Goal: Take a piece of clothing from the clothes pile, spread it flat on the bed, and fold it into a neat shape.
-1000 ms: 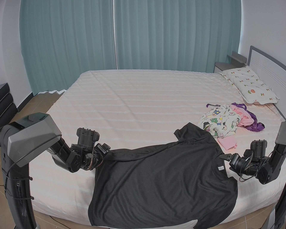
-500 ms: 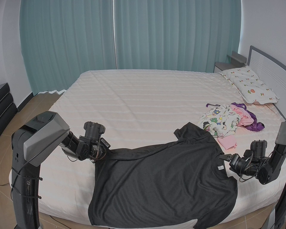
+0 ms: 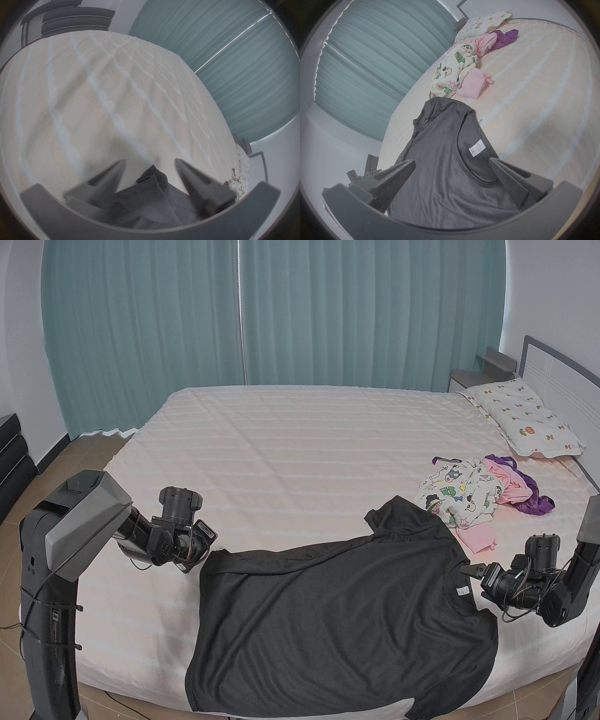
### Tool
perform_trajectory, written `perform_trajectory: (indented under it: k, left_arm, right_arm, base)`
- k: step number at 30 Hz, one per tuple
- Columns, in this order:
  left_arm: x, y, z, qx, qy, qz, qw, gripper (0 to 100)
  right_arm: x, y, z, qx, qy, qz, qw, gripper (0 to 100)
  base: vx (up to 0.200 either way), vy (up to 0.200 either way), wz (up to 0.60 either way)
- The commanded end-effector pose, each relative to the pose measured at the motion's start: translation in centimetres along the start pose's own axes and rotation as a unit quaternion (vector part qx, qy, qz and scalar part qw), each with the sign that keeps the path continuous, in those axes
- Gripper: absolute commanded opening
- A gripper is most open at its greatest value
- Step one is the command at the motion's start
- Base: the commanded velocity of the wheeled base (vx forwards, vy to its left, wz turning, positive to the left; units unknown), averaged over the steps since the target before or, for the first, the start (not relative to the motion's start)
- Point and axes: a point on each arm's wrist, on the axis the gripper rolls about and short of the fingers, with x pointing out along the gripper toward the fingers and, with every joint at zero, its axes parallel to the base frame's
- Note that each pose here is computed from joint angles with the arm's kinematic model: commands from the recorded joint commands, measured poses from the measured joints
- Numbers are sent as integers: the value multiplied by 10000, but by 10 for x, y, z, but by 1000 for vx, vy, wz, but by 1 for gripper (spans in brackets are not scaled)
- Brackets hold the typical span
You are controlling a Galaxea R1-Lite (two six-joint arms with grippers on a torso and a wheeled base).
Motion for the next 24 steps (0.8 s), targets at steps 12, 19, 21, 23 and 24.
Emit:
perform_trajectory:
  k: [12, 19, 21, 23, 24]
  left_arm:
    - [1, 2, -9, 904, 313, -99, 9954, 100]
    - [3, 9, -17, 1015, 410, -4, 9940, 0]
    - [4, 5, -10, 984, 261, -60, 9948, 0]
    - [5, -2, 3, 898, 8, -196, 9958, 0]
    - [5, -4, 11, 837, -135, -226, 9961, 0]
  right_arm:
    - [3, -3, -2, -2, 52, -39, 10000, 100]
    - [3, -3, -2, -6, 63, -48, 10000, 100]
    - [3, -3, -2, -6, 63, -48, 10000, 100]
    - [3, -3, -2, -6, 63, -48, 10000, 100]
    - [3, -3, -2, -8, 58, -44, 10000, 100]
  base:
    - [0, 0, 0]
    - [0, 0, 0]
    - [0, 0, 0]
    - [0, 0, 0]
    - [0, 0, 0]
